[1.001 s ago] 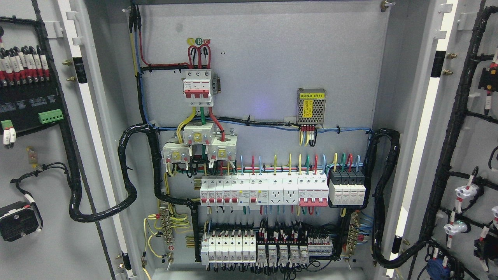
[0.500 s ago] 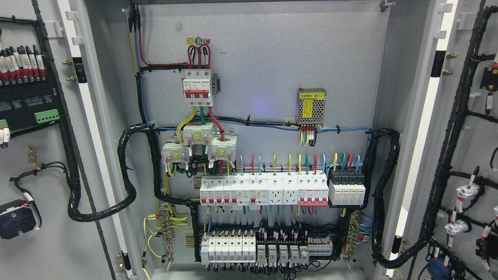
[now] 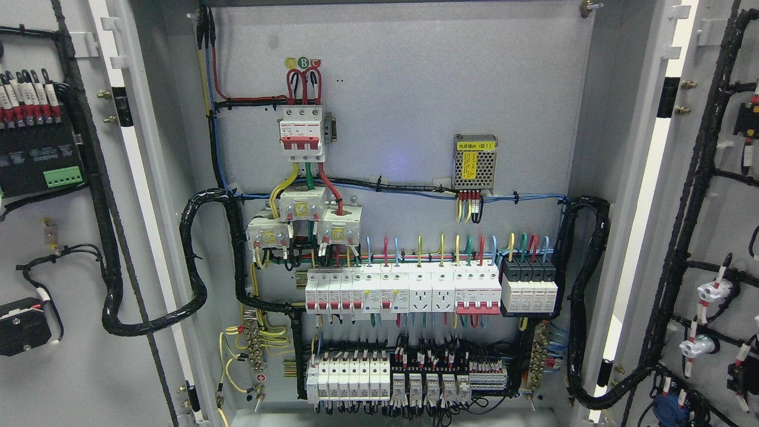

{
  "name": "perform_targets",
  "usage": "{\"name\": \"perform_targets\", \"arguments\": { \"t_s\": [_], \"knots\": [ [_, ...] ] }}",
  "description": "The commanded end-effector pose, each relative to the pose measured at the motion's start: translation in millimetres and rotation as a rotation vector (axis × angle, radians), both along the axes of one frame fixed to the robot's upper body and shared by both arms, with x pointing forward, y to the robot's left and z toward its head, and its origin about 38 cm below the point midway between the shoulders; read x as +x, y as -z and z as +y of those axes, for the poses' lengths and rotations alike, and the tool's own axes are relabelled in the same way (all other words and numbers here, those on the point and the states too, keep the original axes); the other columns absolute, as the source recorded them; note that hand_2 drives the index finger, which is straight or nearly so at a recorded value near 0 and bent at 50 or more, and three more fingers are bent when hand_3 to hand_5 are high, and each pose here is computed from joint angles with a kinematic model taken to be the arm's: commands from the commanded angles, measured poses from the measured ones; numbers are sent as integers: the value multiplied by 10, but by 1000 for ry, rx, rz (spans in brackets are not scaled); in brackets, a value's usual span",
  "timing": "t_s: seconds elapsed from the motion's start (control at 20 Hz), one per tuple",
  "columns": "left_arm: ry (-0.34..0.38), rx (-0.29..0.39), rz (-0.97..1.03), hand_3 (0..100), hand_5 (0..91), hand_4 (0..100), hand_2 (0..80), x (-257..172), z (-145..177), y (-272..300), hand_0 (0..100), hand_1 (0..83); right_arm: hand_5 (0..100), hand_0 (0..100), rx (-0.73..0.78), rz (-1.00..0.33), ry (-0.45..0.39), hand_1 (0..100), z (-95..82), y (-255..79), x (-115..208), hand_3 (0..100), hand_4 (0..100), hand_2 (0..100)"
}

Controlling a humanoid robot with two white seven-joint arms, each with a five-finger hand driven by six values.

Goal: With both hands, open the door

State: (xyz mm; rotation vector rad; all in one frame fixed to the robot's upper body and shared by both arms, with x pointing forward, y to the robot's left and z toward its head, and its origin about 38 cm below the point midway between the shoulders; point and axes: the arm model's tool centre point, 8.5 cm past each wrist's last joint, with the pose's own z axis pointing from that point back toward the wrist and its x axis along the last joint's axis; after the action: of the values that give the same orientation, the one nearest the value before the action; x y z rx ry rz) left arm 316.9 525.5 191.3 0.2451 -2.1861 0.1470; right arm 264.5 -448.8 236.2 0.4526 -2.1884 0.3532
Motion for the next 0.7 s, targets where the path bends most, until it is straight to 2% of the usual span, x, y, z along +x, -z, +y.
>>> {"name": "perform_targets", "arguments": {
  "t_s": [0.0, 0.45, 0.65],
  "knots": [
    [-27, -14, 69, 0, 0, 43, 0, -2, 85, 235, 0, 0, 0, 0, -1, 2, 10, 0, -51, -3, 38, 0, 0, 0],
    [-14, -17, 76, 0, 0, 43, 0, -12, 40, 268, 0, 0, 0, 0, -4, -6, 9, 0, -55, -34, 72, 0, 0, 0],
    [-2, -15, 67, 0, 0, 43, 0, -7, 3, 245, 0, 0, 0, 0, -3, -18, -6, 0, -3, -67, 67, 0, 0, 0]
  ]
}}
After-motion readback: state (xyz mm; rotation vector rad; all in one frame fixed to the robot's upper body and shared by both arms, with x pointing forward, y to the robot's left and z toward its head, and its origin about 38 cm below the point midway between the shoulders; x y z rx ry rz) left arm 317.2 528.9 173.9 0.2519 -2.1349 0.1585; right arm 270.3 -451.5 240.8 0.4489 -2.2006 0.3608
